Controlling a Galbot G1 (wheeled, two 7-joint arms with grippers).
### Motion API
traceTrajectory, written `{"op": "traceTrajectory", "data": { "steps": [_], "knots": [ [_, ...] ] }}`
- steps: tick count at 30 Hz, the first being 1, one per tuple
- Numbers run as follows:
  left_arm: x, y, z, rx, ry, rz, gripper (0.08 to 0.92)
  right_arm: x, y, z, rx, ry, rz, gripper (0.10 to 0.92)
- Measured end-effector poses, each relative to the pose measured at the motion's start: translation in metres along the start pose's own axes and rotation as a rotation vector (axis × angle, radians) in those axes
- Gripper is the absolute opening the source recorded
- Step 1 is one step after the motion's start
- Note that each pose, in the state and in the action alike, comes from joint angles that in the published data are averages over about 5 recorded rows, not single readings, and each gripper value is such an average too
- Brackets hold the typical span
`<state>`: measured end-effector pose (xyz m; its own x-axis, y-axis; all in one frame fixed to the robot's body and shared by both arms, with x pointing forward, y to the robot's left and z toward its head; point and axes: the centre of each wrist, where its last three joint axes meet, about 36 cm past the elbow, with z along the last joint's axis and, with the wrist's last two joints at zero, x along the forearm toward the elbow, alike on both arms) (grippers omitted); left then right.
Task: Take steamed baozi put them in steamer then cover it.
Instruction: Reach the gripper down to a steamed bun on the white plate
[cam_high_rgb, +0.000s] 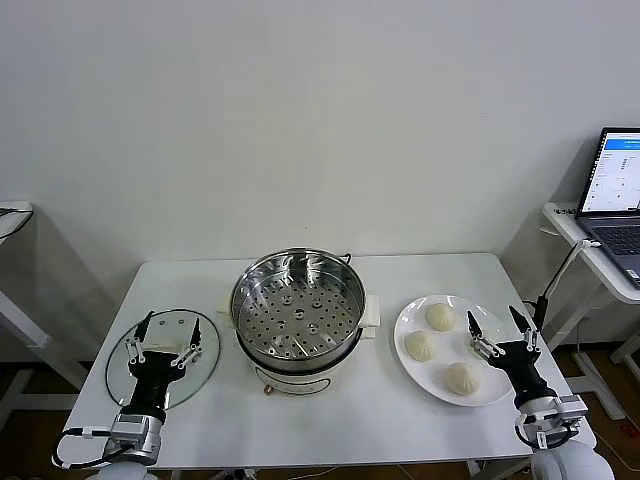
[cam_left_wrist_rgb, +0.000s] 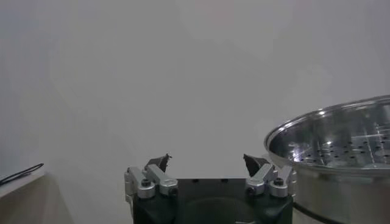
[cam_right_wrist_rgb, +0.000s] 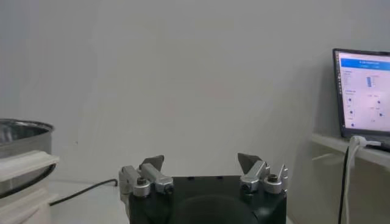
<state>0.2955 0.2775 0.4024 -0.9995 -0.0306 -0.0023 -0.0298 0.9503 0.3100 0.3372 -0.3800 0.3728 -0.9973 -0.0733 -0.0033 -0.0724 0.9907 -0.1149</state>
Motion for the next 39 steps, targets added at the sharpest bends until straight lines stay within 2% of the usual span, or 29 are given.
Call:
{"op": "traceTrajectory", "data": {
  "steps": [4,9,17,23,30,39],
  "knots": [
    [-0.001,0.002,0.0,-0.006,-0.003,0.001,0.823,-0.012,-0.008,-0.005,0.063,0.014,-0.021,0.823],
    [-0.002,0.004,-0.001,-0.013,-0.009,0.003,0.823,-0.041,-0.029,-0.02,0.244,0.052,-0.087,0.823],
    [-0.004,0.001,0.0,-0.008,-0.015,0.011,0.823,-0.103,-0.061,-0.063,0.609,0.16,-0.328,0.823],
    [-0.003,-0.003,-0.003,0.001,-0.019,0.02,0.823,-0.154,-0.072,-0.096,0.824,0.29,-0.579,0.823],
    [-0.004,-0.004,-0.005,0.004,-0.022,0.021,0.823,-0.205,-0.075,-0.125,0.973,0.493,-0.844,0.823],
    [-0.004,0.0,-0.003,0.01,-0.01,0.011,0.823,-0.258,-0.065,-0.136,1.092,0.705,-1.019,0.823]
  ]
}}
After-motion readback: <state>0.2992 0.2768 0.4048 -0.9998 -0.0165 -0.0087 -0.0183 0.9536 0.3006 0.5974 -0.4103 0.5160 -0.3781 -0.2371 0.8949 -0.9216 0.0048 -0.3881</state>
